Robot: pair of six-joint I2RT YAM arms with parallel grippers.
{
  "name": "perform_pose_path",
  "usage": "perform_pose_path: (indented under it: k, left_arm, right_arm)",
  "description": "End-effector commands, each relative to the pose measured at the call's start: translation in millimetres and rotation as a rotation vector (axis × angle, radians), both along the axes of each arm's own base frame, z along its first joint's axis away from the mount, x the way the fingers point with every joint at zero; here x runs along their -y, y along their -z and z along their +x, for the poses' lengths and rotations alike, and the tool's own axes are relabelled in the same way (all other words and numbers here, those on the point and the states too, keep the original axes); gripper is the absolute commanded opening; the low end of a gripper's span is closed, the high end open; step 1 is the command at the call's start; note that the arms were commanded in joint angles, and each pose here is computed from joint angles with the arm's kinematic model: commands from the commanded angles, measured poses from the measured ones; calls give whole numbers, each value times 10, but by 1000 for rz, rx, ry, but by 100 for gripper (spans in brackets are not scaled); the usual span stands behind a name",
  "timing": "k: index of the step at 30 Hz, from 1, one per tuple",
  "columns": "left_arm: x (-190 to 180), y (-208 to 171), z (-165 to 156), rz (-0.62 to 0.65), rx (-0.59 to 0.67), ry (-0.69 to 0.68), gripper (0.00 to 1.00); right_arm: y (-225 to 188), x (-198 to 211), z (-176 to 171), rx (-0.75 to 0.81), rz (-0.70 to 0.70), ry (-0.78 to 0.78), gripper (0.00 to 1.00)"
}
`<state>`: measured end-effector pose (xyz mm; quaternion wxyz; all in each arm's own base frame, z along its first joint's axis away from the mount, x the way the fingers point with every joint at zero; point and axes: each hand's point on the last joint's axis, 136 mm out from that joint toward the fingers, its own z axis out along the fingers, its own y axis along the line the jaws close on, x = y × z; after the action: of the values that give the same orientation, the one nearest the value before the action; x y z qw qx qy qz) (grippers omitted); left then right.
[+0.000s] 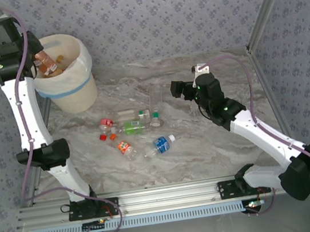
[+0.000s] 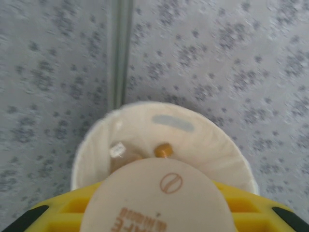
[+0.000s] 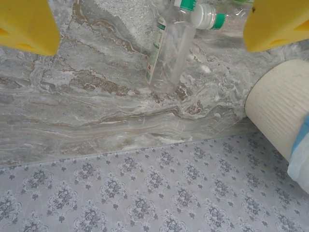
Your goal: Put the plastic bottles in the bin
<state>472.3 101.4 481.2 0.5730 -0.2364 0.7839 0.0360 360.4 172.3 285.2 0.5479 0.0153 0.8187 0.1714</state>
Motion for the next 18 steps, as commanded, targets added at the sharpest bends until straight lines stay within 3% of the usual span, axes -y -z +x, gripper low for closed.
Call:
perform_pose_path:
  k: [1, 9, 11, 12, 14, 15, 16, 18]
  left_arm:
    - [-374, -101, 66, 94, 35, -134, 1]
    - [-670, 475, 458, 99, -100, -158, 6]
    - [-710, 612, 542, 100, -125, -159, 13]
    - [-714, 665, 584, 103, -134, -153, 26]
    - [-735, 729, 606, 107, -150, -160, 71]
    - [-759, 735, 593, 109, -153, -176, 88]
    - [-791, 720, 559, 114, -154, -200, 99]
    - [-833, 663, 485, 120, -150, -236, 100]
  right_arm:
    - [-37, 94, -4, 4, 5, 42, 100]
    - [-21, 122, -16, -11, 4, 57, 100]
    - [-22, 113, -14, -11, 9, 55, 100]
    - [-35, 105, -12, -9, 15, 53, 100]
    - [-44, 96, -10, -9, 19, 50, 100]
    - [-59, 95, -11, -7, 21, 49, 100]
    - [-69, 93, -12, -6, 21, 47, 100]
    - [-73, 96, -14, -7, 18, 48, 100]
